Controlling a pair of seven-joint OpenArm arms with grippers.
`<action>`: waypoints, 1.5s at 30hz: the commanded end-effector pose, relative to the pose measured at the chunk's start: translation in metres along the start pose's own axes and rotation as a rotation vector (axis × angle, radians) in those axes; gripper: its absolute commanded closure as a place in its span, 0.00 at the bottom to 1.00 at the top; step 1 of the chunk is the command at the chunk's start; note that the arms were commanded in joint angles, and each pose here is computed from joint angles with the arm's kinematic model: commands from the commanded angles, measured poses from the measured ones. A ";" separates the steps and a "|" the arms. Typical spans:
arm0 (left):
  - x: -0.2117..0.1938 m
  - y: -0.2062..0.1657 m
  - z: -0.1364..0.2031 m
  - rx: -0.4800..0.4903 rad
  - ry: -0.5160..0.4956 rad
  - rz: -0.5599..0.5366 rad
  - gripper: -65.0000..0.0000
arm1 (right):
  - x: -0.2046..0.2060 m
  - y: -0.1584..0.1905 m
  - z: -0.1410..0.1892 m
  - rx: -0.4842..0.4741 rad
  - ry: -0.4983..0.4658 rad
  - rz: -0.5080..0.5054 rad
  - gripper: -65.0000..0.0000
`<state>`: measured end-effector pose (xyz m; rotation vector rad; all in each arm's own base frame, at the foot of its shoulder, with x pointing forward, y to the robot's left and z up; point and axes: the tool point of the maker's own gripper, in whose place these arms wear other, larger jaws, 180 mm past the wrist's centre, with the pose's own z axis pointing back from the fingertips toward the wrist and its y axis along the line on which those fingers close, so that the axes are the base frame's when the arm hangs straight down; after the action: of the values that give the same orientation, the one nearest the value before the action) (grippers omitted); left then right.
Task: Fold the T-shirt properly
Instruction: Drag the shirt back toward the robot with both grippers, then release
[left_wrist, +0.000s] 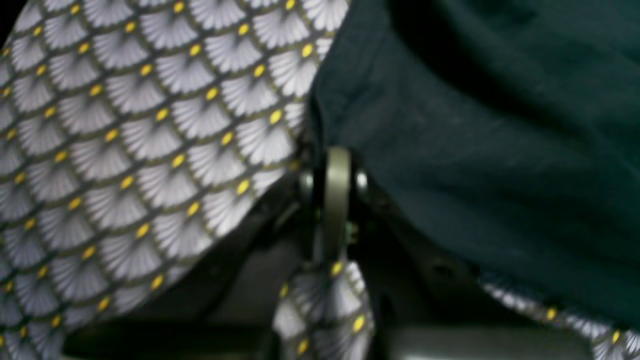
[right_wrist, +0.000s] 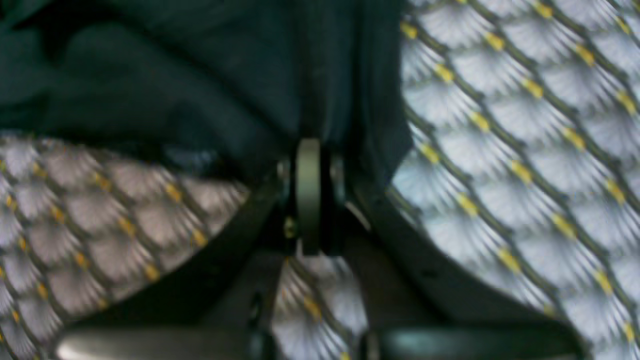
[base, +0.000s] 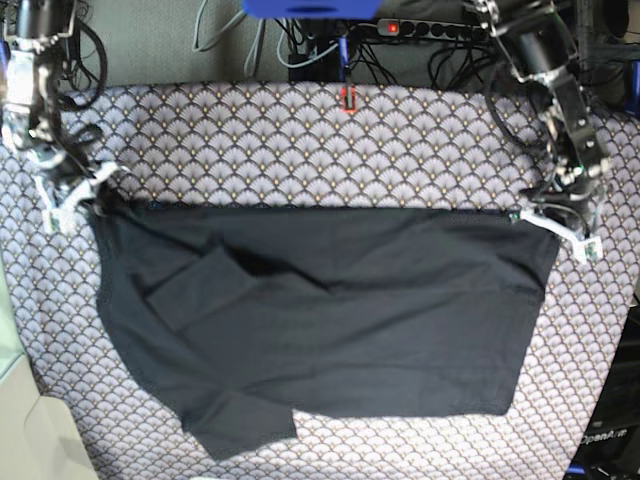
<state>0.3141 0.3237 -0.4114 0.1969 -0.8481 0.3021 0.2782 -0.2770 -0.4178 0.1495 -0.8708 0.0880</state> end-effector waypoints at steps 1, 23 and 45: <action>0.019 0.007 0.005 0.016 -0.054 -0.010 1.00 | 0.019 -0.001 0.008 0.034 -0.053 0.043 1.00; -0.024 0.039 0.061 0.087 0.033 -0.107 1.00 | -0.059 0.000 0.065 0.070 -0.007 -0.023 1.00; -0.055 0.051 0.068 0.036 0.103 -0.133 1.00 | -0.082 0.008 0.079 0.071 0.002 -0.061 1.00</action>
<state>0.2101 0.3324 -0.4177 0.2375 -0.6926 0.2091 0.1681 -0.2793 -0.4313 0.2534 -0.8764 0.0462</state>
